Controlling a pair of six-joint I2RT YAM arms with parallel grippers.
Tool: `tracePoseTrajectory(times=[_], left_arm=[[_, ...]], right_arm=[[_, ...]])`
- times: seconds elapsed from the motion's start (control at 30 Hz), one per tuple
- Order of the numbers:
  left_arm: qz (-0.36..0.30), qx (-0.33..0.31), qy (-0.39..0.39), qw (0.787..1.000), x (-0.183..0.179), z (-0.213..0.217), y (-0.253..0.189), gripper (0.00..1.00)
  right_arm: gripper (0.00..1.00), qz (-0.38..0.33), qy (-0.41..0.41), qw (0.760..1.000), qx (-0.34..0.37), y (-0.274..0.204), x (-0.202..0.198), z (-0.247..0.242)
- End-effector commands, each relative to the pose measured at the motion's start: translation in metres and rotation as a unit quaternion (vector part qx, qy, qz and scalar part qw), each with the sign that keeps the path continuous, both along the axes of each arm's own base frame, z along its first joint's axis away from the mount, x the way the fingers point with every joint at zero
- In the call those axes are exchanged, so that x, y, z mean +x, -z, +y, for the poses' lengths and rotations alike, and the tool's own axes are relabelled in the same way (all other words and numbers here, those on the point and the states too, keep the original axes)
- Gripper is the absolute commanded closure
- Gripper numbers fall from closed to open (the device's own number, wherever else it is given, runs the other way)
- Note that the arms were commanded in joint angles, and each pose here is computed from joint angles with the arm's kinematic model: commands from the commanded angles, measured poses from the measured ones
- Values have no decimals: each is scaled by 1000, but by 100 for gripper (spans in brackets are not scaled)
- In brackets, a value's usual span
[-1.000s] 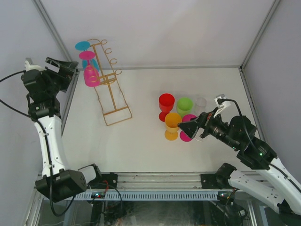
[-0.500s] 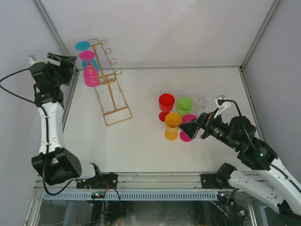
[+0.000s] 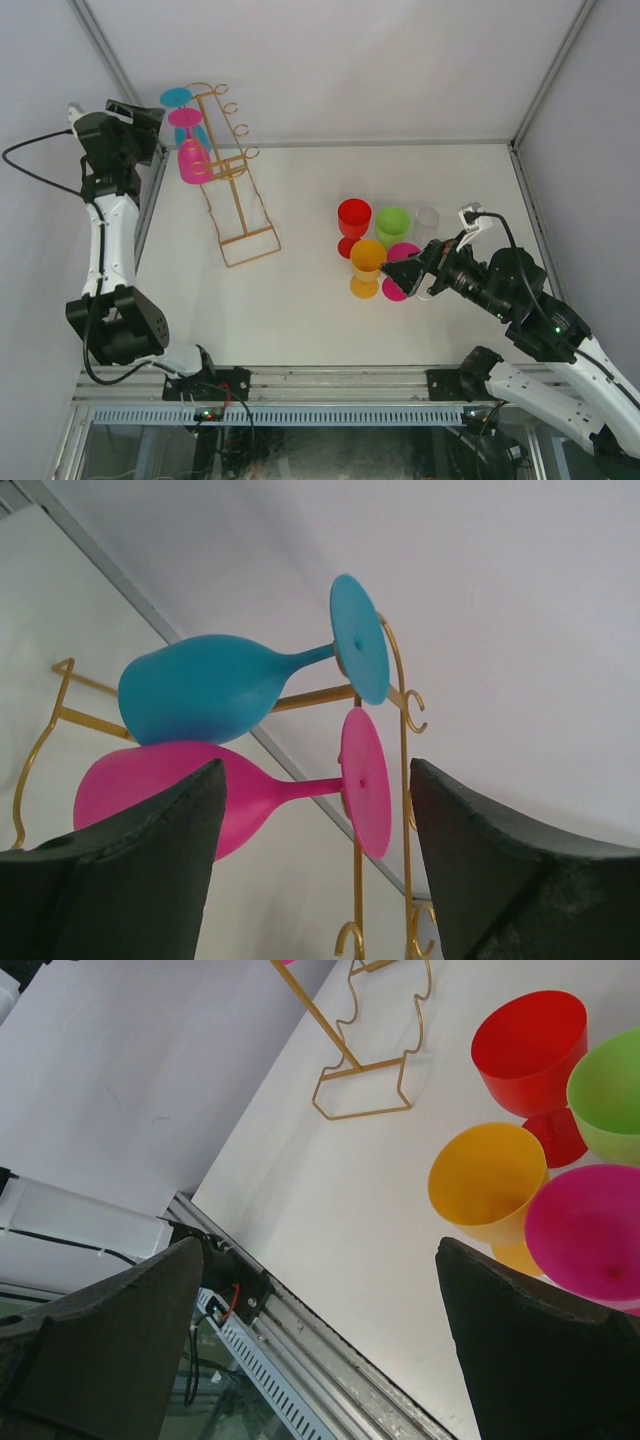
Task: Take the wine glass off the wine glass rack
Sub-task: Pick up the wine glass from the wine rack.
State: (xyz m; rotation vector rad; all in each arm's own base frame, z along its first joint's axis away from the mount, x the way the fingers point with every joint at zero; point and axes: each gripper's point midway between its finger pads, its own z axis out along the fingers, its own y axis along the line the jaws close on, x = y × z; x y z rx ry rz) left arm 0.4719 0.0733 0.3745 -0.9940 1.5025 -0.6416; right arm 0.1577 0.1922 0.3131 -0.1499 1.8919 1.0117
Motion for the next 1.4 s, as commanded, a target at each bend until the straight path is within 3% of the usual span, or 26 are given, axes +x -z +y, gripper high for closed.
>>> tracePoseTrajectory(times=[0.0,0.5,1.17,1.37], left_arm=[[-23,1,23,999,9,-14,-20,25],[-19,-15,30,999,26,-20,-7,31],[-35,-18,45,998,34,-26,-16,63],[-39,-21,42,998,34,-25,-20,68]], right_arm=[[0,-19,10,1000,21,-21,-2,-6],[0,-11,-3,1000,8,-14,0,1],[0,-8,4,1000,1,-9,-1,-4],[0,-1,2,1000,4,-7,-2,-3]])
